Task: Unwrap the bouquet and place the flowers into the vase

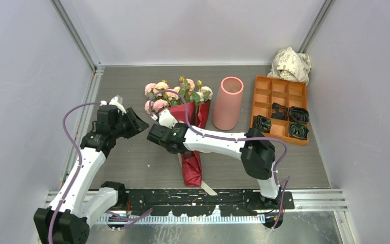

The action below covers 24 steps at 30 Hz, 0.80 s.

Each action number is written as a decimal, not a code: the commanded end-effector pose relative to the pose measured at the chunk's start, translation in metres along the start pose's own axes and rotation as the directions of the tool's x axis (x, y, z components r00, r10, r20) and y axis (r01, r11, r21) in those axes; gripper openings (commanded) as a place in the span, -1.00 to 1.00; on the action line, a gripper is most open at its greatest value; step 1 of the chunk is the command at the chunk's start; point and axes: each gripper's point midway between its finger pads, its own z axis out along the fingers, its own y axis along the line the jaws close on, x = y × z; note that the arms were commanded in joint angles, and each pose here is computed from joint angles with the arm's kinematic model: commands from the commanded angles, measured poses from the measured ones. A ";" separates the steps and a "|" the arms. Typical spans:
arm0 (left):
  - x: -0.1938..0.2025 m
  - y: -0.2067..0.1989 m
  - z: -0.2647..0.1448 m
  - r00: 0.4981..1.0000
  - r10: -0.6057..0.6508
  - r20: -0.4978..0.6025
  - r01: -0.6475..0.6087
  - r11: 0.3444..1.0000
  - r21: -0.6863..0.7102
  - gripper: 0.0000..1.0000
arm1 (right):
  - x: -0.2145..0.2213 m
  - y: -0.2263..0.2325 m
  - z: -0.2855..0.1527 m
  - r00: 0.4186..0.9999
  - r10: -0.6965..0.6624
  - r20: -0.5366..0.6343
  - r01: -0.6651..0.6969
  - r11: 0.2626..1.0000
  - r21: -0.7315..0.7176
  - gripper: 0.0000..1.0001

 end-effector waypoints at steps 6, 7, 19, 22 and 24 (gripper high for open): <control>-0.001 -0.025 0.016 1.000 0.011 0.011 -0.012 0.994 0.110 -0.13 | -0.015 0.006 -0.016 0.997 0.071 0.027 -0.069 0.995 -0.074 -0.84; 0.001 -0.026 0.019 1.000 0.012 0.008 -0.013 0.993 0.113 -0.13 | -0.015 0.008 -0.015 0.997 0.075 0.025 -0.073 0.994 -0.081 -0.80; 0.037 -0.036 0.063 0.994 0.065 -0.092 -0.055 0.993 0.107 -0.18 | -0.007 0.020 -0.011 0.997 0.083 -0.006 -0.083 0.990 -0.118 -0.56; 0.046 -0.039 0.071 0.991 0.087 -0.106 -0.076 0.992 0.102 -0.19 | -0.005 0.021 -0.012 0.996 0.087 -0.010 -0.088 0.988 -0.125 -0.63; 0.051 -0.041 0.077 0.989 0.100 -0.112 -0.089 0.991 0.098 -0.20 | -0.007 0.020 -0.013 0.996 0.092 -0.005 -0.092 0.987 -0.129 -0.87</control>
